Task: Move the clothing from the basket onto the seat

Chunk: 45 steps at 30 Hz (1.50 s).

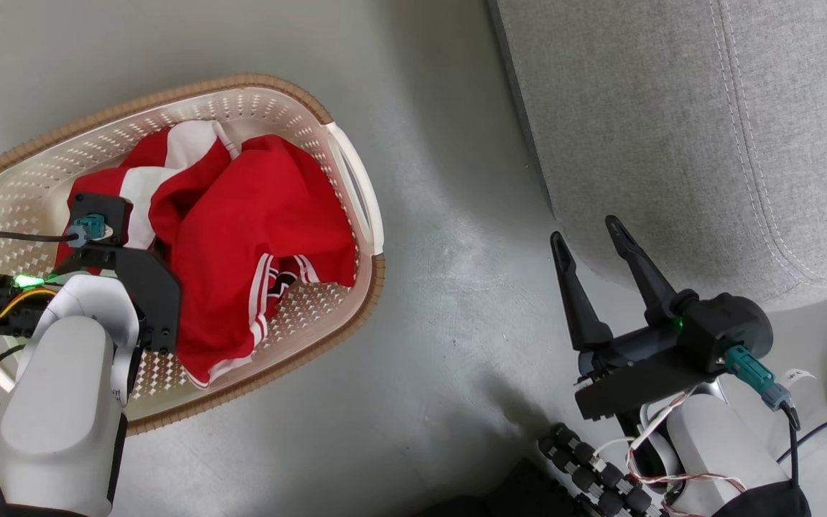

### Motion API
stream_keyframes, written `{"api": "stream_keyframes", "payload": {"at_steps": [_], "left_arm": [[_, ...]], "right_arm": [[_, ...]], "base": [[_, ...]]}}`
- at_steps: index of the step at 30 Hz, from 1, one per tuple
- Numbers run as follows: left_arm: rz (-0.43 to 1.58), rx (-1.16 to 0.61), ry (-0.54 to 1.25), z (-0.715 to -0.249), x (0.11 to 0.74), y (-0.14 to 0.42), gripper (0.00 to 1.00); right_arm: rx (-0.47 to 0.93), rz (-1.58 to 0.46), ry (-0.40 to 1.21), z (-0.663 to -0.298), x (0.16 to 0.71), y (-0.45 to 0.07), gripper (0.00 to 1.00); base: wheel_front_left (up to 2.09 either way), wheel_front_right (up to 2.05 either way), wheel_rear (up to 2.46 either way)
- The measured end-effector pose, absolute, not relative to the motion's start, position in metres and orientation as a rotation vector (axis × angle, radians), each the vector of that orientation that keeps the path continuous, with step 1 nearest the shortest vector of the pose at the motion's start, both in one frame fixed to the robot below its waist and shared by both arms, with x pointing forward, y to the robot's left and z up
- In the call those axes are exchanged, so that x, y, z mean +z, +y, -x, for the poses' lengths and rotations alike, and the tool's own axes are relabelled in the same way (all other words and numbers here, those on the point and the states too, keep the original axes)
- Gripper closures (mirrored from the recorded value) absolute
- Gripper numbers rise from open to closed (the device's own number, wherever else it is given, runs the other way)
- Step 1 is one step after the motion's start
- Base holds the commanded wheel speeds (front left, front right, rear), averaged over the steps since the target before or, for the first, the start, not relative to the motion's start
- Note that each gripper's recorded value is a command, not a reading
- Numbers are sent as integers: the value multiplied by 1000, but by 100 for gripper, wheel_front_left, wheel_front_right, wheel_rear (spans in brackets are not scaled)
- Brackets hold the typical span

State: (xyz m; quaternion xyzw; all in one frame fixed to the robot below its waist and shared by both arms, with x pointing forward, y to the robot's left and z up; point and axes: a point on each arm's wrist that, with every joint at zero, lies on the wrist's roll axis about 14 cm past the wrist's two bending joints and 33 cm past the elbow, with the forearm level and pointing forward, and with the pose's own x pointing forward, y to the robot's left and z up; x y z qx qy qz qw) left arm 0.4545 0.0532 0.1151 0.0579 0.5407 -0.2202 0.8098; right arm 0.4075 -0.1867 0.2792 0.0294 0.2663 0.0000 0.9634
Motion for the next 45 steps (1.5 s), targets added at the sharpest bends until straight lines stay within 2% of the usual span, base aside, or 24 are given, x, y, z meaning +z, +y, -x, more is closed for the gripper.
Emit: {"api": "stream_keyframes", "payload": {"at_steps": [1,2,5,6,7,9,10,11,16,21,34,45], "left_arm": [[-122,-472,1158,-454,114,52,0],[-120,-471,1161,-453,113,52,13],[-119,-475,1174,-451,109,51,27],[-119,-477,1179,-450,108,50,36],[-118,-480,1185,-448,106,49,51],[-118,-483,1192,-446,104,48,65],[-117,-484,1193,-445,104,48,92],[-117,-485,1194,-445,103,47,100],[-102,-492,1186,-447,105,43,100],[4,-479,1140,-451,120,27,100],[147,-415,944,-461,182,33,100],[209,-352,736,-464,252,53,100]], "right_arm": [[-2,-63,540,-407,279,-186,0],[0,-65,538,-408,280,-185,0],[-2,-67,539,-407,279,-185,0],[-6,-65,541,-407,279,-187,0],[-9,-63,543,-407,278,-188,0],[-14,-61,545,-406,278,-189,0],[-15,-60,546,-406,278,-190,0],[-17,-59,546,-406,278,-190,0],[-37,-54,543,-406,278,-197,0],[-53,-53,526,-410,283,-202,0],[-58,-42,434,-427,312,-211,0],[-14,-55,386,-421,337,-200,0]], "base": [[0,0,0],[0,0,0],[0,0,0],[0,0,0],[0,0,0],[0,0,0],[0,0,0],[0,0,0],[0,0,0],[0,0,0],[0,0,0],[0,0,0]]}}
